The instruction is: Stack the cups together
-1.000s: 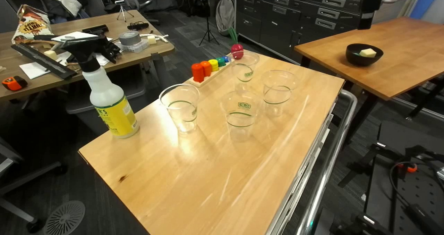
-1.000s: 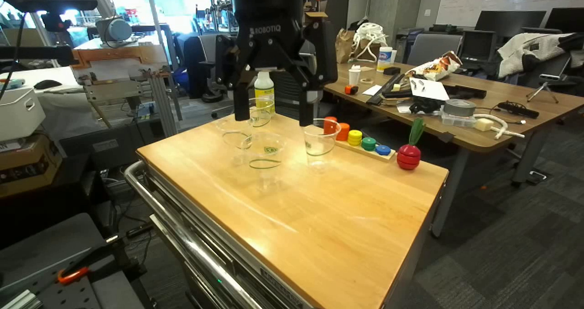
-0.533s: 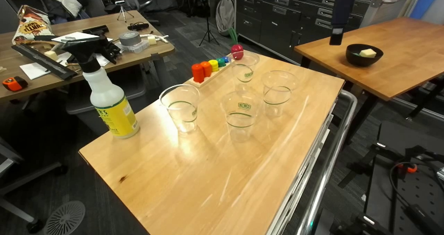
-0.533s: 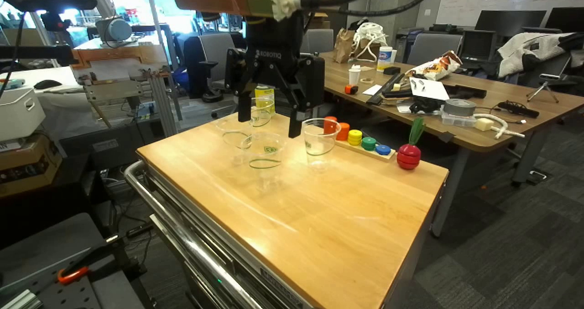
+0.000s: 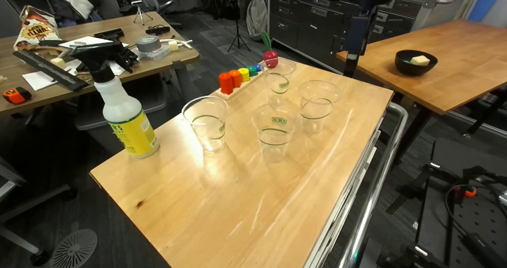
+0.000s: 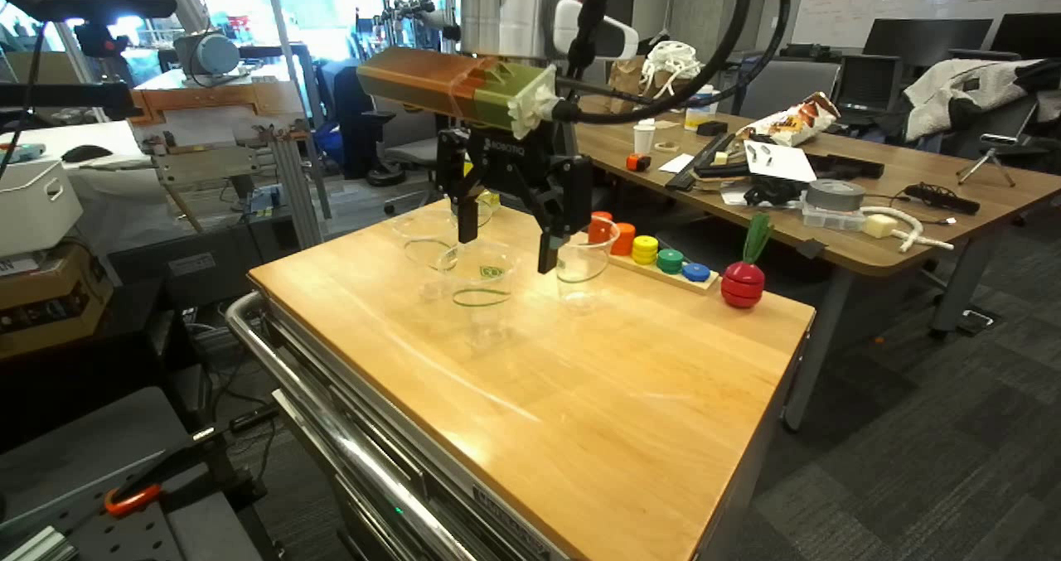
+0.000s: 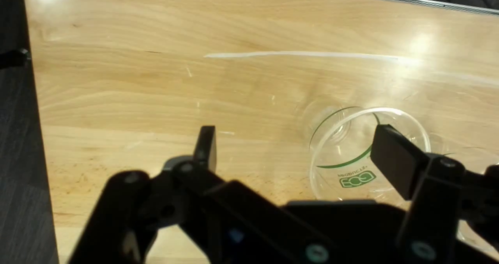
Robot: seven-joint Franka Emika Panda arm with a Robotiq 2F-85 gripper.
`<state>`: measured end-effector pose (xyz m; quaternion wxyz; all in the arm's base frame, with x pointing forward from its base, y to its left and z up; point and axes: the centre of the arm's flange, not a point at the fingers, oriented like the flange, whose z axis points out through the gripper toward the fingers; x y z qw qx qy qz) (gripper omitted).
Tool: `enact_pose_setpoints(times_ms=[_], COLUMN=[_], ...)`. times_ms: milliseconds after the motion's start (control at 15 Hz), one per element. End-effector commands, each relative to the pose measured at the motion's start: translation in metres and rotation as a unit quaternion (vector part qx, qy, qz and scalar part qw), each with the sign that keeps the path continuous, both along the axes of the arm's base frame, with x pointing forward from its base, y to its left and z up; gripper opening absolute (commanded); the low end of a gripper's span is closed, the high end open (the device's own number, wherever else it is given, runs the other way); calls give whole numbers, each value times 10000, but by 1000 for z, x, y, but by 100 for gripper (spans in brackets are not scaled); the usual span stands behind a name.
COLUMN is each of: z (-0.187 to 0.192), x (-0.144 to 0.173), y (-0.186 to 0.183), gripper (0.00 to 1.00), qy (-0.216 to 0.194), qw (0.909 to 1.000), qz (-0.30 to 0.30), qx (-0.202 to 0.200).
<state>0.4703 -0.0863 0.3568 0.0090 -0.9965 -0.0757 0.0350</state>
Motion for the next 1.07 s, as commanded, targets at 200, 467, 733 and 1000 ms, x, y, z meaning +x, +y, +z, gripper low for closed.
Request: enact_pose_setpoints(times_ms=[200, 467, 733, 1000], z=[-24, -36, -49, -63], x=[8, 16, 23, 30], y=[14, 22, 27, 30], gripper=[100, 100, 100, 68], qy=[-39, -72, -172, -421], qw=[9998, 9993, 9986, 9976], qz=[101, -123, -321, -493], qx=[155, 338, 381, 238])
